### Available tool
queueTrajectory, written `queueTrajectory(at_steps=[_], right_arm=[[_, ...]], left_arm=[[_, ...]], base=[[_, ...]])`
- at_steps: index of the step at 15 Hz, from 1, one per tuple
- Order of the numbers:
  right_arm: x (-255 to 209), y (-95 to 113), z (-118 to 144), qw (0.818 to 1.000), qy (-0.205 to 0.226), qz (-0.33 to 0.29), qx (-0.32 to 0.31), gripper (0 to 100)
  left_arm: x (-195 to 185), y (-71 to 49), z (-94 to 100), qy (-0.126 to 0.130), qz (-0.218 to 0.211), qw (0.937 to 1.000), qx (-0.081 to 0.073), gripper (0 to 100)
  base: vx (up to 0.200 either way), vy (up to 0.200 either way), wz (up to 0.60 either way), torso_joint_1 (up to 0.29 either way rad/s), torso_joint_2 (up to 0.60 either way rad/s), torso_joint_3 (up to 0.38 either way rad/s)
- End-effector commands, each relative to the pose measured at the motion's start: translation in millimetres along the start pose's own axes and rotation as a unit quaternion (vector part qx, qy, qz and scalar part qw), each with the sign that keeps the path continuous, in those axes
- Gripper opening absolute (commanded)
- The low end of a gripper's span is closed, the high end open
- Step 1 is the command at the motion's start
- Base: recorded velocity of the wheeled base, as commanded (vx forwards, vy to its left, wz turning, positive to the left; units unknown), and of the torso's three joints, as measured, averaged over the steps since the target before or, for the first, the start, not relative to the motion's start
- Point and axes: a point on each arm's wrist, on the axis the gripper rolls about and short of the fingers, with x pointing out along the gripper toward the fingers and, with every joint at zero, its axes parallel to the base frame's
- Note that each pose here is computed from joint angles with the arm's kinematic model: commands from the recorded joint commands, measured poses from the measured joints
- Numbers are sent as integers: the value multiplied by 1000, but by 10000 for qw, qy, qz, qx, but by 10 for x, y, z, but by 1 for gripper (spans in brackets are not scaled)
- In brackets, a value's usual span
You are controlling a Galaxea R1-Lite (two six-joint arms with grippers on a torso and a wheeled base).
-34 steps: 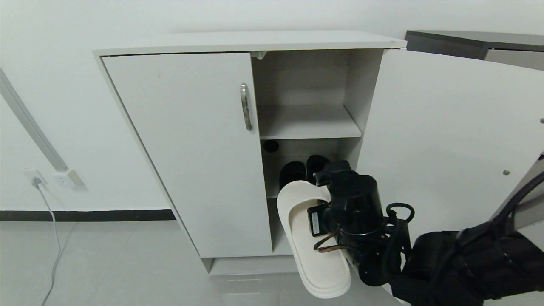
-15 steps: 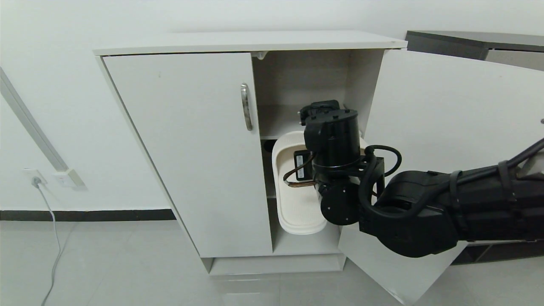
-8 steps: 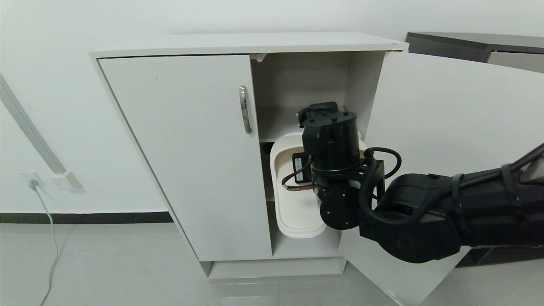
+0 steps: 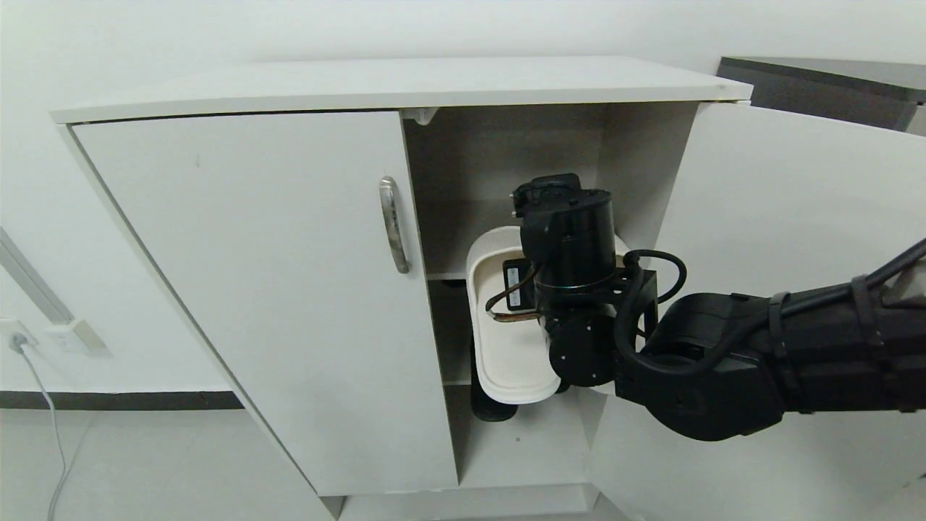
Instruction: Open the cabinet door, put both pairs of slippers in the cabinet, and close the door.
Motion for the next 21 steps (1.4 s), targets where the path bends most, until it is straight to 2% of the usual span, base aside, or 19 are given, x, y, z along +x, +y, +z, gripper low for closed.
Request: queueTrajectory(at_steps=[1,7,9,13,16,19,21], right_arm=[[-13,-3,17,10000,-16,10,12,0],[157,-31,7,10000,5,-89,-12,0],[238,-75,79,10000,-22,53,58,0],[447,-135,200,9999,59,-96,57,0],[431,-123,184,9999,74,-75,61,0],[436,-110,170,9999,84,-68,57,0],[443,-104,168,9999,79,-67,62,0]], left_arm=[[1,0,-1,11,-1,10000,3,0],[1,0,1,3,-1,10000,3,0],[1,0,-1,11,-1,10000,3,0],[1,0,-1,11,-1,10000,-5,0],[1,0,-1,11,-1,10000,-5,0],[1,0,1,3,6,10000,-12,0],[1,0,1,3,6,10000,-20,0]], base=[[200,0,0,-2,2,2],[0,0,0,0,0,0],[0,0,0,0,0,0],[0,0,0,0,0,0],[0,0,0,0,0,0],[200,0,0,-4,2,2],[0,0,0,0,0,0]])
